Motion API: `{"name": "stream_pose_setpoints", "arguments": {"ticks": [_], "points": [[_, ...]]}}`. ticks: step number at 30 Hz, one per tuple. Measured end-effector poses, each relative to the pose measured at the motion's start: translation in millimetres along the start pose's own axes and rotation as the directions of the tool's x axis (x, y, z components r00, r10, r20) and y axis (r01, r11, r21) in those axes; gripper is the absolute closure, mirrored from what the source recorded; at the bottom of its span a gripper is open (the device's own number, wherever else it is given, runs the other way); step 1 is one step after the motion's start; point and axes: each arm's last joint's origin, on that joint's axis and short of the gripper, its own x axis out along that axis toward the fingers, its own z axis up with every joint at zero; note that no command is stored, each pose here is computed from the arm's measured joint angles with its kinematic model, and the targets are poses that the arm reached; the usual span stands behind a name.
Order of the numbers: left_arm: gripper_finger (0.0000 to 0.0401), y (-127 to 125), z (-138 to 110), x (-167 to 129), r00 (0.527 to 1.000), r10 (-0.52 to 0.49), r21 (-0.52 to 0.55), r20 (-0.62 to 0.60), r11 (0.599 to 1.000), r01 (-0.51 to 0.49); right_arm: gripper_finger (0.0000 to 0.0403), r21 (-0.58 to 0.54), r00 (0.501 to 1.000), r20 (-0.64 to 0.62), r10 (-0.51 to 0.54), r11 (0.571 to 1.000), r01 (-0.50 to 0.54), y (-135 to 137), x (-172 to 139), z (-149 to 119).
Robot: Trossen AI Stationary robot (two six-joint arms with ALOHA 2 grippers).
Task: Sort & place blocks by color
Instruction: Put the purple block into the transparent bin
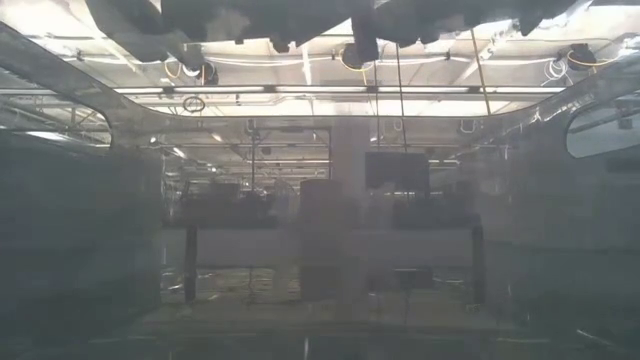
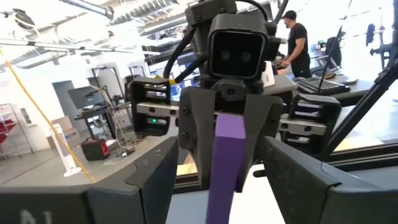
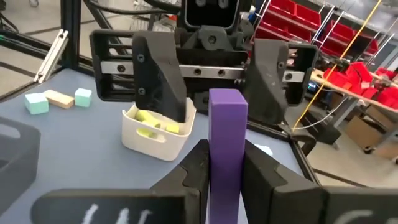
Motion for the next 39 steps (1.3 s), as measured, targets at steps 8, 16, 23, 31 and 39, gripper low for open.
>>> {"name": "stream_pose_setpoints", "arguments": {"ticks": [8, 16, 23, 31, 39], "points": [[0.0216, 7, -2, 1, 1.000, -0.026, 0.018, 0.008, 1.000, 0.025, 0.0353, -0.001, 1.000, 0.021, -0.007, 1.000, 0.007, -1, 0, 2], [0.0248, 15, -5, 2, 0.999, -0.035, 0.010, 0.011, 0.999, 0.035, 0.0353, -0.019, 0.999, 0.029, -0.014, 1.000, 0.014, 1, 12, -4], [0.0260, 14, -5, 2, 0.998, -0.064, 0.017, 0.020, 0.998, 0.063, 0.0353, -0.051, 0.997, 0.069, -0.027, 0.998, 0.030, 3, 25, -10], [0.0345, 14, -6, 2, 0.998, -0.070, 0.018, 0.002, 0.997, 0.070, 0.0349, 0.039, 0.998, 0.060, -0.025, 0.999, 0.022, 3, 25, -11], [0.0345, 31, -10, 4, 1.000, -0.009, -0.019, 0.004, 1.000, 0.009, 0.0268, 0.093, 0.981, -0.160, -0.109, 0.988, 0.125, 3, 16, -23]]}}
